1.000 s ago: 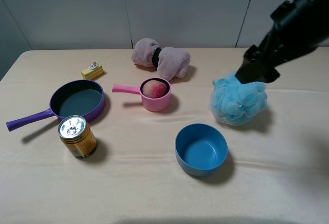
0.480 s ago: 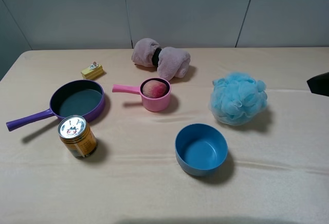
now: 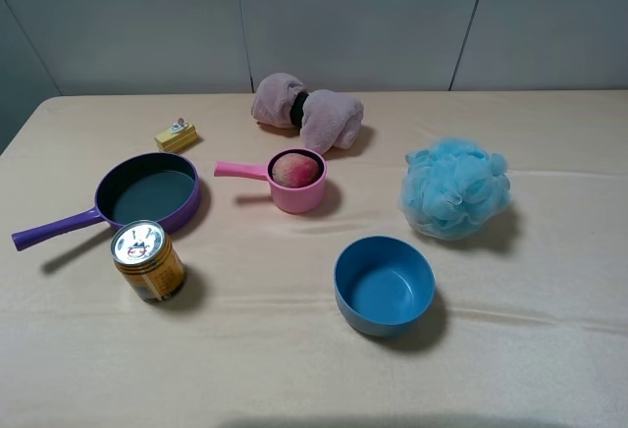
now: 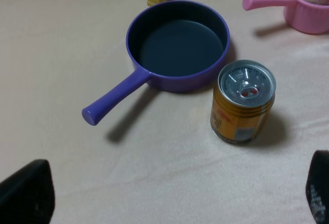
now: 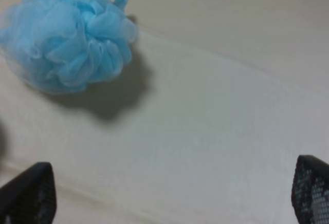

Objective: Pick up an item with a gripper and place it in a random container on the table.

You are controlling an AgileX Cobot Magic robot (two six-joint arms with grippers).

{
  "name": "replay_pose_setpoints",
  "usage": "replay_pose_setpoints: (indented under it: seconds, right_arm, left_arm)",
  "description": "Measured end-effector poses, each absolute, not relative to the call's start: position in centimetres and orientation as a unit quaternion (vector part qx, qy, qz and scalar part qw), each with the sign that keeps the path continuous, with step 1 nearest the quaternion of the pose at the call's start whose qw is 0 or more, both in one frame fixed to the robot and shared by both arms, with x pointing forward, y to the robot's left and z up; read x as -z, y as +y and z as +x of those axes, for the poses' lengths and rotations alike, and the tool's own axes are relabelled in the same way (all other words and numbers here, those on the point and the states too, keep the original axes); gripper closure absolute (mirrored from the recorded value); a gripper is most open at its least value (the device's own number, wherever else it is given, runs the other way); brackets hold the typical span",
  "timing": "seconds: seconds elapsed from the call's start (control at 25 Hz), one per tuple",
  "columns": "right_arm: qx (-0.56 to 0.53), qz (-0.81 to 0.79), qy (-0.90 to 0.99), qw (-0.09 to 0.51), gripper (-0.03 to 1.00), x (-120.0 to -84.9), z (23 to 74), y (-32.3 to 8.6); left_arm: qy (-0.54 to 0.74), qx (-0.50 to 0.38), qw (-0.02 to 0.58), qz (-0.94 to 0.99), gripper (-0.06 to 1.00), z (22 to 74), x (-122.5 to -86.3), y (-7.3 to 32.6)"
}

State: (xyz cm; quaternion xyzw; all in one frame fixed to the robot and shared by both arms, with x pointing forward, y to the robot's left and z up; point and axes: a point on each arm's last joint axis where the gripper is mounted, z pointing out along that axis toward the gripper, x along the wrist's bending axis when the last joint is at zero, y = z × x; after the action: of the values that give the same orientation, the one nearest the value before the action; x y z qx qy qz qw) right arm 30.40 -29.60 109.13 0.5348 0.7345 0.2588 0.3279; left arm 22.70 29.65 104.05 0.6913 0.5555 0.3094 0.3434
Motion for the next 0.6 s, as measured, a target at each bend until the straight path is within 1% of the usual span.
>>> replay_pose_setpoints:
  seconds: [0.28, 0.6]
  right_arm:
    - [-0.286, 0.538, 0.715, 0.343, 0.27, -109.3, 27.2, -29.6]
    - [-0.329, 0.528, 0.683, 0.383, 0.27, -108.9, 23.3, -29.7]
  left_arm:
    - [0.555, -0.309, 0.343, 0.691, -0.05, 22.7, -104.1, 29.7]
    - [0.555, -0.309, 0.343, 0.691, -0.05, 22.7, -104.1, 29.7]
